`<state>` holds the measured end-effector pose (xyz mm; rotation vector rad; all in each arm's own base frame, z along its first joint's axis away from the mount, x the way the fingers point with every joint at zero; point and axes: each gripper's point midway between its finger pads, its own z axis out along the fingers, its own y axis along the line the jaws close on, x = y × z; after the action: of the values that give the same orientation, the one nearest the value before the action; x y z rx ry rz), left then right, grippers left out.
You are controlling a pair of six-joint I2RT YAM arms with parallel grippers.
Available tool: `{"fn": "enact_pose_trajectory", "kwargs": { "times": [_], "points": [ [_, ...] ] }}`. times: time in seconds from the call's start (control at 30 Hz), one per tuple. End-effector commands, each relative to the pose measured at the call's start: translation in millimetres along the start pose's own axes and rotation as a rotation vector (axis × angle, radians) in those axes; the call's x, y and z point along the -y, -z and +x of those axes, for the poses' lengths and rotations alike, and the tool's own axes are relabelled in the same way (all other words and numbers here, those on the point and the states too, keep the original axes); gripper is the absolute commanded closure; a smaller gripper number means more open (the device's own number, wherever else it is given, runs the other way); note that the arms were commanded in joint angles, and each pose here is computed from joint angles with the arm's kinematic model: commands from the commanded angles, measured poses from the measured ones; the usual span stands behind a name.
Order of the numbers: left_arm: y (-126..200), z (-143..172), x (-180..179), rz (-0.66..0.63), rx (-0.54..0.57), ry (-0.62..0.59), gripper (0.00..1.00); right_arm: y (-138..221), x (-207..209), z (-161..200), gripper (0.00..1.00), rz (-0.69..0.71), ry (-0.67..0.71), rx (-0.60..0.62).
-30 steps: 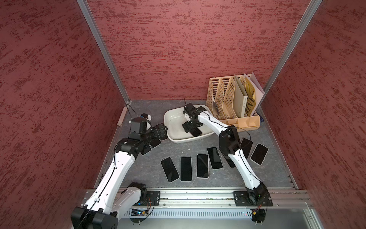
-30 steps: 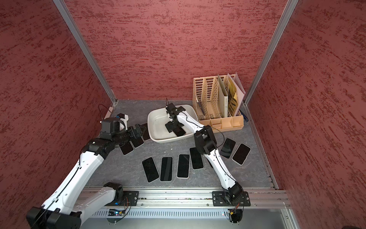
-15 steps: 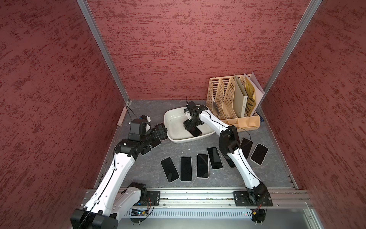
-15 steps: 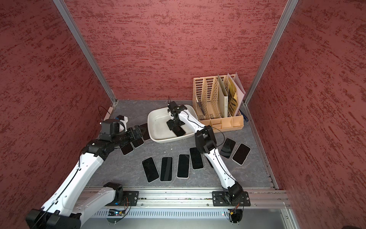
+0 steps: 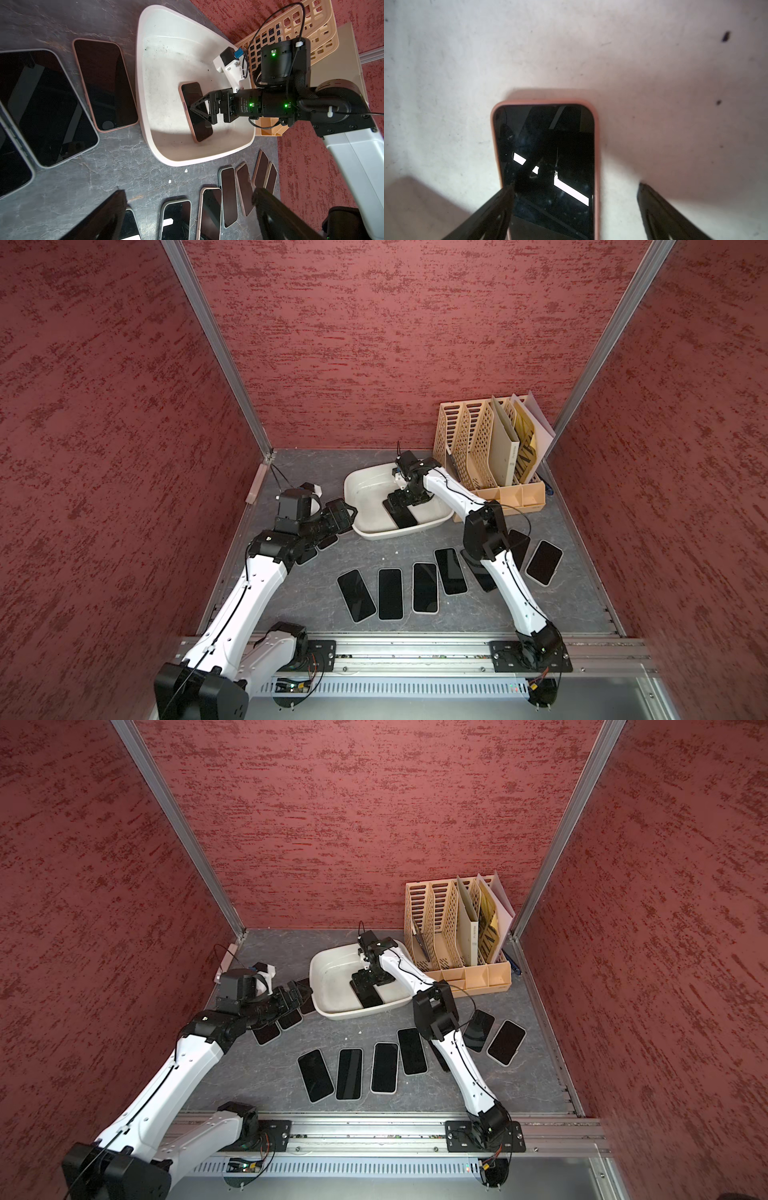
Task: Take the phone out of the storage box
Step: Pick up the phone from the storage box.
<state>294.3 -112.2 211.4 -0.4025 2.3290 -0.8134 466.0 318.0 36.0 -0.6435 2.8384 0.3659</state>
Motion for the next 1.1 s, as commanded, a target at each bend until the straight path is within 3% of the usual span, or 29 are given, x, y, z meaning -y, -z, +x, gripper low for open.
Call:
{"fn": "enact_pose_trajectory", "kwargs": {
  "times": [0.0, 0.23, 0.9, 1.07],
  "points": [
    [0.6, -3.7, 11.6, 0.050, 0.017, -0.013, 0.00, 16.4, -18.8, -8.6, 0.02, -0.079, -0.017, 0.060],
    [3.8, -4.7, 14.1, 0.057, 0.025, -0.045, 0.00, 21.9, -34.1, -19.7, 0.02, -0.140, 0.001, 0.100],
    [1.7, 2.8, 1.4, 0.050, 0.004, -0.082, 0.00, -41.0, -15.5, 21.8, 0.02, 0.097, 0.133, -0.109],
    [-1.8, 0.1, 1.8, 0.062, -0.001, -0.079, 0.00, -45.7, 4.7, 44.4, 0.11, 0.194, 0.127, -0.202]
  ]
}}
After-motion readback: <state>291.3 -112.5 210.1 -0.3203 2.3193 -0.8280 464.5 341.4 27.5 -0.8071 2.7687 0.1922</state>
